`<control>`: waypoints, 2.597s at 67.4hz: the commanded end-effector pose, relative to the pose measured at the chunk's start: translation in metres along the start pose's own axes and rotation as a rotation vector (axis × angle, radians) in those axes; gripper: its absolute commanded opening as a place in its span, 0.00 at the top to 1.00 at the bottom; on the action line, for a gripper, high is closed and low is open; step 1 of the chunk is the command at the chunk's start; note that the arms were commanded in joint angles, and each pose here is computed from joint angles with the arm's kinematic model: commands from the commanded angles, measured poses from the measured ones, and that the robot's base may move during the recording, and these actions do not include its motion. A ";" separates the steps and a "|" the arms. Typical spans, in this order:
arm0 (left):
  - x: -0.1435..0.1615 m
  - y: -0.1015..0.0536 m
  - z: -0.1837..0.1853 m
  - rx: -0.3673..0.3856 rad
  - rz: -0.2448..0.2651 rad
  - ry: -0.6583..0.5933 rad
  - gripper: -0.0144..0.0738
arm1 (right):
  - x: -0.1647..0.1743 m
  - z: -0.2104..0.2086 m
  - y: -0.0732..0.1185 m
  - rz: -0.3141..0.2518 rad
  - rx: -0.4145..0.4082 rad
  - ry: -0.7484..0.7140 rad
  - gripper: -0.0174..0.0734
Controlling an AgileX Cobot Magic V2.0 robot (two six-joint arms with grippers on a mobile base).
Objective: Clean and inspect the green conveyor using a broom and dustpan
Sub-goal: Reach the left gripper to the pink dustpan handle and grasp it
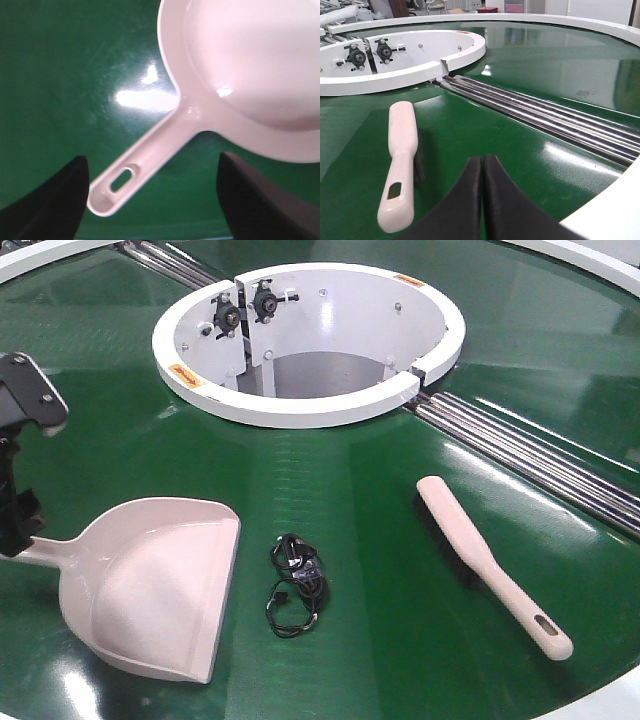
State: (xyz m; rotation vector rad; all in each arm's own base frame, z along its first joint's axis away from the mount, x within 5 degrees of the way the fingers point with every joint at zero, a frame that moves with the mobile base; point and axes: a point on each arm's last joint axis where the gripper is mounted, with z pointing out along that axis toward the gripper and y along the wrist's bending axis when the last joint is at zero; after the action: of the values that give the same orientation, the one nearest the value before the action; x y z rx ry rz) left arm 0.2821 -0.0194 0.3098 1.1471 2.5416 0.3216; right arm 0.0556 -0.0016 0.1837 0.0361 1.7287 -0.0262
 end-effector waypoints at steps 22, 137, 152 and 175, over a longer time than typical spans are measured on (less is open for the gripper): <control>-0.008 0.011 -0.003 -0.061 0.419 0.034 0.25 | -0.004 -0.001 -0.001 -0.012 0.009 -0.083 0.82; -0.015 0.014 0.095 0.160 0.708 0.222 0.84 | -0.004 -0.001 -0.001 -0.012 0.009 -0.081 0.82; -0.017 0.019 0.078 0.143 0.697 0.238 0.85 | -0.004 -0.001 -0.001 -0.012 0.009 -0.081 0.82; -0.043 0.014 0.072 0.095 0.667 0.243 0.85 | -0.004 -0.001 -0.001 -0.012 0.009 -0.081 0.82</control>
State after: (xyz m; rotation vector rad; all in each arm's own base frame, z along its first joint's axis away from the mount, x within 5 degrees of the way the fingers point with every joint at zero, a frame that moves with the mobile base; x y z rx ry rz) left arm 0.3465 -0.0325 0.2390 2.1443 2.3160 0.4477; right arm 0.0556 -0.0016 0.1837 0.0361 1.7287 -0.0262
